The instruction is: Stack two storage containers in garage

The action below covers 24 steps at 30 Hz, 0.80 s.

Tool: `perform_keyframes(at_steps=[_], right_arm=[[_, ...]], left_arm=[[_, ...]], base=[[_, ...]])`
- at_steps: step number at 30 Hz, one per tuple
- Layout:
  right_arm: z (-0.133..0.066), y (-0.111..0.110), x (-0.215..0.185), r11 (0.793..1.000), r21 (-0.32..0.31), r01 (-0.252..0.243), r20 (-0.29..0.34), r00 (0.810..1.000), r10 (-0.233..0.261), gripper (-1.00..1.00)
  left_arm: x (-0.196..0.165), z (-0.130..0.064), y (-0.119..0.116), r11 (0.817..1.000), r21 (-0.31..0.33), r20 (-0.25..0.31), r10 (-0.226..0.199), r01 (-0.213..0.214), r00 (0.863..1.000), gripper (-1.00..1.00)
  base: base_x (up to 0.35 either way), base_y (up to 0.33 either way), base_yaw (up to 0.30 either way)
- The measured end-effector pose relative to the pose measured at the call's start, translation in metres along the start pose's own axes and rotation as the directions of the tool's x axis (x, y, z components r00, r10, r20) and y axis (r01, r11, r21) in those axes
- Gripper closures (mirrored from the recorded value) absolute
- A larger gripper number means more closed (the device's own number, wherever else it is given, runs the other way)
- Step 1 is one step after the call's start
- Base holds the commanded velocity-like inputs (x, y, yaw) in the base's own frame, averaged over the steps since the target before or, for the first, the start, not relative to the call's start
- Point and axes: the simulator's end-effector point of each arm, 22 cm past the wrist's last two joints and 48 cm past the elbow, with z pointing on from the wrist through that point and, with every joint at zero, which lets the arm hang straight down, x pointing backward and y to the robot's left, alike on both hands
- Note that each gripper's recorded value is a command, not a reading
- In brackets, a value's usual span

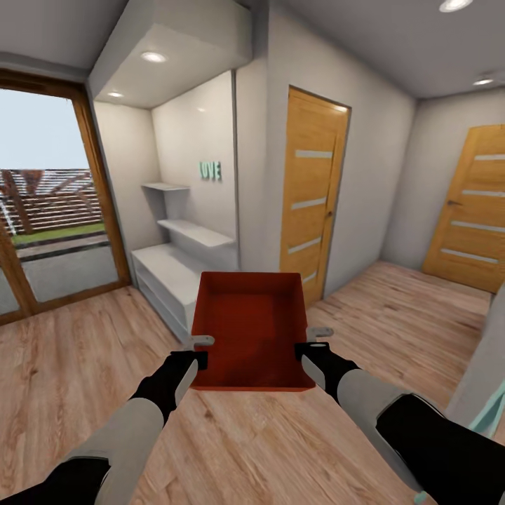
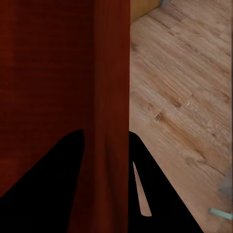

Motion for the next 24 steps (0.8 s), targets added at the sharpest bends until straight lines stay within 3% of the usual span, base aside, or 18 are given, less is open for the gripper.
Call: perform_keyframes(at_steps=[11,24], right_arm=[[0.0017,0.0008,0.0003,1.000,-0.003,-0.007,0.004,1.000,0.007,1.00],[0.0020,0.0010,0.0000,1.000,-0.003,-0.008,0.005,1.000,0.008,1.00]], left_arm=[[-0.0022,0.0006,0.0005,1.000,-0.003,0.005,0.004,-0.004,1.000,1.00],[-0.0028,0.0008,0.0007,1.000,-0.004,0.006,0.004,-0.004,1.000,1.00]], base=[[0.265,0.000,-0.209],[0.012,0.000,-0.047]])
